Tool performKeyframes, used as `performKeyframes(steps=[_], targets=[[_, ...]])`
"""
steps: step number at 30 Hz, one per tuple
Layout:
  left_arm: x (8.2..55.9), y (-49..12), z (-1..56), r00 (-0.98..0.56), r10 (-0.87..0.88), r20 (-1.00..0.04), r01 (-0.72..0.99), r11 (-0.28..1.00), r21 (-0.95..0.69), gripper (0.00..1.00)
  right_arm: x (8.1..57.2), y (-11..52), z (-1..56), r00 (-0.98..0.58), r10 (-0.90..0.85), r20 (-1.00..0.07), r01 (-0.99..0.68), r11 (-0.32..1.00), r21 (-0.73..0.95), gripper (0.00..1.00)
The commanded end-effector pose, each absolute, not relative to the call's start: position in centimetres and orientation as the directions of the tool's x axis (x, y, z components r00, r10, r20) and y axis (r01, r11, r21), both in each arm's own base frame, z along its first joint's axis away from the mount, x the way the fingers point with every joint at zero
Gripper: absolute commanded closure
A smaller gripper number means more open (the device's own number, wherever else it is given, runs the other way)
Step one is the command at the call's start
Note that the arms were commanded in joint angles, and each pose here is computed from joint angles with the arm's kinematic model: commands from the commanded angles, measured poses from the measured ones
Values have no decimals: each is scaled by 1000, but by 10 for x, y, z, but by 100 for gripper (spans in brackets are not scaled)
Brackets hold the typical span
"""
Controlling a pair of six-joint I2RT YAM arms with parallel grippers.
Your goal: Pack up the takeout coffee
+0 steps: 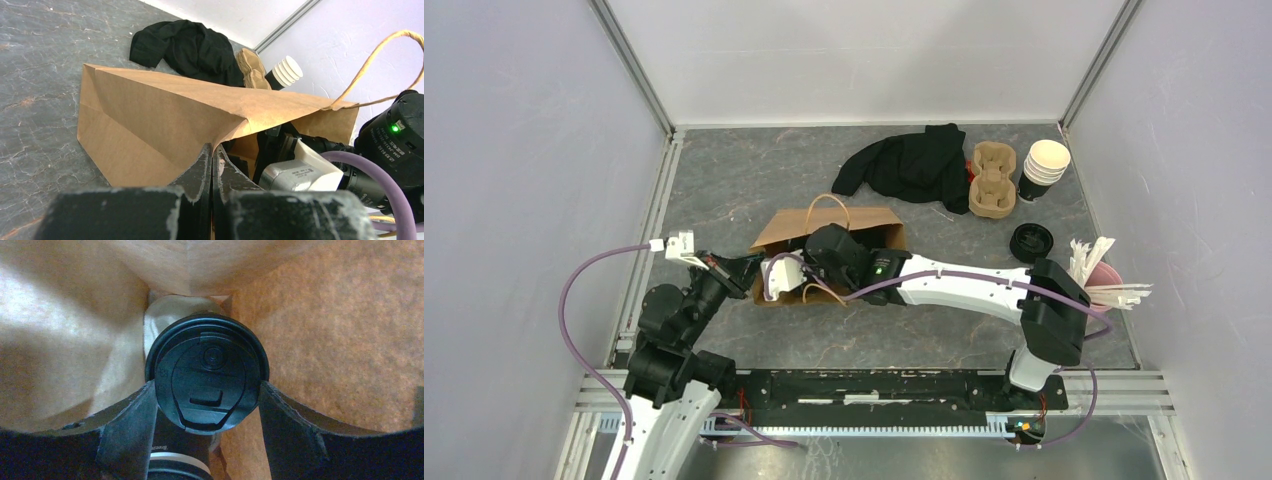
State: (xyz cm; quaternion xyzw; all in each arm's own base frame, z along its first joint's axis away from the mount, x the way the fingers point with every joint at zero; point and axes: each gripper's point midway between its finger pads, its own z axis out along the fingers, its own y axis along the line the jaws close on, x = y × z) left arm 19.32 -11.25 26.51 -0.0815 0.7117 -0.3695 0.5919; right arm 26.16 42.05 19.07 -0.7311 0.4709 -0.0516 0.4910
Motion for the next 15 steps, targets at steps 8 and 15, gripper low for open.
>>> performKeyframes(steps=[8, 15], targets=[[189, -114, 277, -305, -584, -752, 313, 684, -659, 98, 277, 427, 196, 541, -703, -462, -615, 44, -788, 100], [191, -115, 278, -306, -588, -748, 313, 680, -663, 98, 284, 431, 191, 531, -694, -486, -635, 54, -770, 100]])
